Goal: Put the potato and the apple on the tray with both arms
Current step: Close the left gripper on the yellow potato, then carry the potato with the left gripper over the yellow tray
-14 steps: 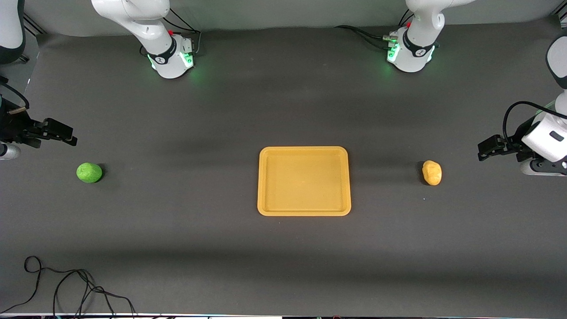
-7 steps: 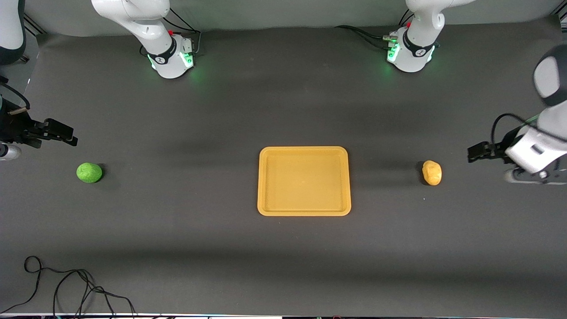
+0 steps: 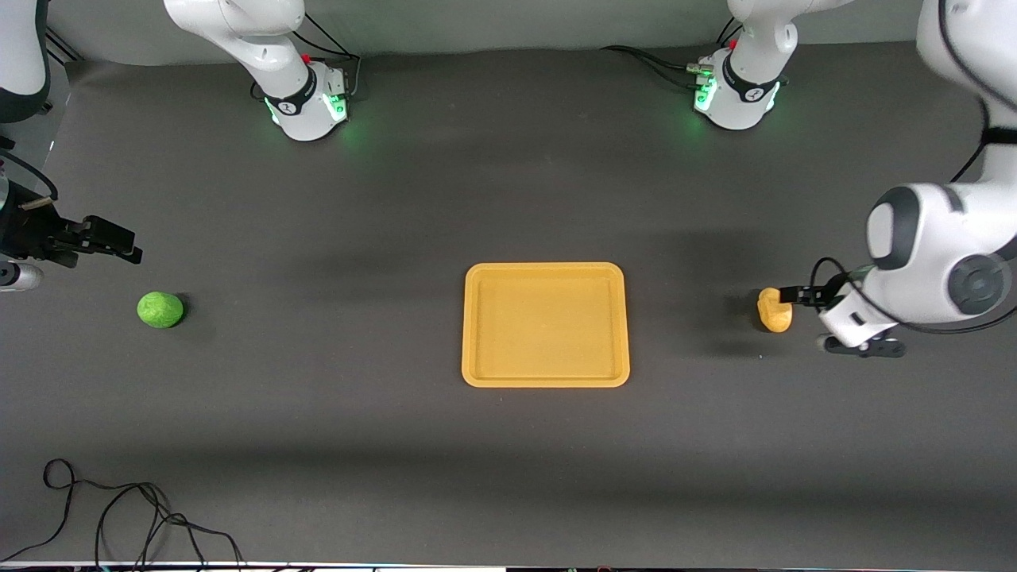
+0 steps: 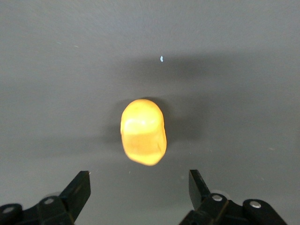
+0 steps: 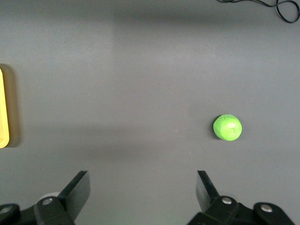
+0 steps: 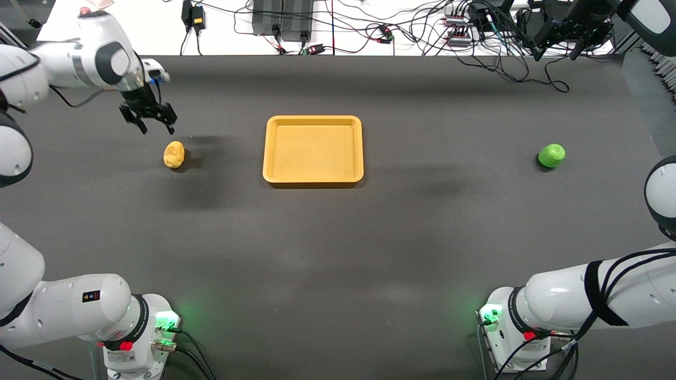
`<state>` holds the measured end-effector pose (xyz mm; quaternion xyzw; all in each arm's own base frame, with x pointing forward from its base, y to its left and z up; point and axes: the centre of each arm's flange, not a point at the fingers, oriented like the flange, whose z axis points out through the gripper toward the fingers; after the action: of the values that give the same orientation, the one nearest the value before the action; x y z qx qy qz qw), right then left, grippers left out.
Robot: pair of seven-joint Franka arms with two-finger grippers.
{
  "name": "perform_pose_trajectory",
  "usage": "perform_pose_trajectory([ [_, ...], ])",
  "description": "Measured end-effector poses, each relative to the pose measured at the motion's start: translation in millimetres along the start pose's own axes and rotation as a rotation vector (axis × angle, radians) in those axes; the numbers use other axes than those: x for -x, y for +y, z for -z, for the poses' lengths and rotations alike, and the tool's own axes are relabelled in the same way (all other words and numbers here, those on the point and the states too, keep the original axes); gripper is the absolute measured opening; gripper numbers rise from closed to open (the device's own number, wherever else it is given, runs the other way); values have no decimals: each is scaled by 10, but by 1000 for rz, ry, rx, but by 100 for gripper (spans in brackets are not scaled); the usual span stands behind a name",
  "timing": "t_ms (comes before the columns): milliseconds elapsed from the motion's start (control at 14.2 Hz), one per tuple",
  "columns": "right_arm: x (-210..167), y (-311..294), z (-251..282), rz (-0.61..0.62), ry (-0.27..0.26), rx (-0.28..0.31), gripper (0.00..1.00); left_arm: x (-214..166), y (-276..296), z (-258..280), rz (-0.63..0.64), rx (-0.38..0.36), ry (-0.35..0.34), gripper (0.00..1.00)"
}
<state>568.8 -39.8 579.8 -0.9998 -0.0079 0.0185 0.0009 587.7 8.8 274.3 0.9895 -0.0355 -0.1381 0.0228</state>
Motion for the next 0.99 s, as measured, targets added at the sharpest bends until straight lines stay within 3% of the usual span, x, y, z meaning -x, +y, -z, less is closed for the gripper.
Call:
perform_pose_trajectory([
  [353,0,0,4,-1,1,0,100,-101,4,-541,-10,22,-65,91],
  [494,0,-1,4,-1,1,0,100,-142,-3,-683,-22,15,-65,74],
  [705,-1,-3,4,-1,1,0,100,-169,-17,-884,-48,-14,-87,65],
  [987,-1,-6,4,-1,1,0,100,-198,15,-518,-23,-19,-70,59],
])
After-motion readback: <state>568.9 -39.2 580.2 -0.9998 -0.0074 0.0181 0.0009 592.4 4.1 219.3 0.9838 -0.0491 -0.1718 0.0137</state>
